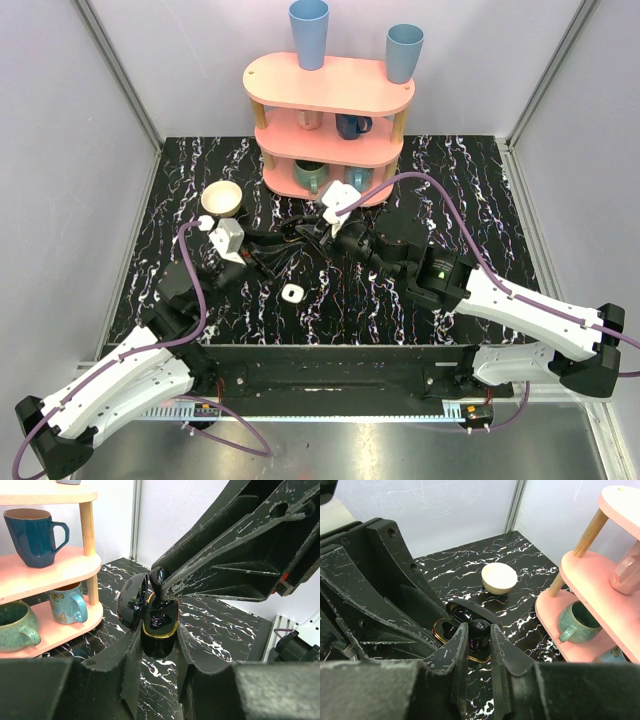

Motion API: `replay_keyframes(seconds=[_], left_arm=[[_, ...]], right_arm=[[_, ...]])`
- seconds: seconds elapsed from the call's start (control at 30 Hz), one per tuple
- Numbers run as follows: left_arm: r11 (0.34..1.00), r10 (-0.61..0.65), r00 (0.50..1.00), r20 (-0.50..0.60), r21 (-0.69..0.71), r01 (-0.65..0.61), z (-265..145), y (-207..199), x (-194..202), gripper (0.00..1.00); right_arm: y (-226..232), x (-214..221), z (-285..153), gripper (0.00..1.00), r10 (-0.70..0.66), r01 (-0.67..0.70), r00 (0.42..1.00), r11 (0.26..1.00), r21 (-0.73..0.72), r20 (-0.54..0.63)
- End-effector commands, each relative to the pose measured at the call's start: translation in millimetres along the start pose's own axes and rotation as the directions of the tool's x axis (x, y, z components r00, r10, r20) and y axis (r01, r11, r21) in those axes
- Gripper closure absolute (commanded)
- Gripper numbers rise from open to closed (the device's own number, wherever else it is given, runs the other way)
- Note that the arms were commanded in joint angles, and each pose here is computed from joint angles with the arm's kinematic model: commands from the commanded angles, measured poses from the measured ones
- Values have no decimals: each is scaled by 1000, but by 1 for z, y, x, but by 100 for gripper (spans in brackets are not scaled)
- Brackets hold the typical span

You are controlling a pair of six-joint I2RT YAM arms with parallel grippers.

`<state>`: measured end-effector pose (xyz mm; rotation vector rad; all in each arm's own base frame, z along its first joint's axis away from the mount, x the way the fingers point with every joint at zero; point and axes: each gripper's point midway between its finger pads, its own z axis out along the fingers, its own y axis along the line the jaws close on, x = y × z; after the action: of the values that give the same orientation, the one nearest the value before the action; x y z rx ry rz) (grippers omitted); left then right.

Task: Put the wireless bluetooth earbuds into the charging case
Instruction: Insert the right earbud into the right side groove of the charging case.

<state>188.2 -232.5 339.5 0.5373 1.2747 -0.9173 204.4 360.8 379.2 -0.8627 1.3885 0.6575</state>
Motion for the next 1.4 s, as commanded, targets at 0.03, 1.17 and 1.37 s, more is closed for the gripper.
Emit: replay_keyframes(seconds=[0.03,1.17,1.37], left_arm=[[999,19,984,179,-36,-13,0,0,-65,100],[999,25,985,172,-33,-19,-1,0,-59,100],[999,37,985,166,-38,-32,-1,1,-57,100]], right_arm=[[6,9,-7,85,-42,40,998,998,-42,-48],[-5,-11,-12,43,-9,9,1000,1000,20,26],[-19,-23,-27,40,29,-37,996,995,95,82]])
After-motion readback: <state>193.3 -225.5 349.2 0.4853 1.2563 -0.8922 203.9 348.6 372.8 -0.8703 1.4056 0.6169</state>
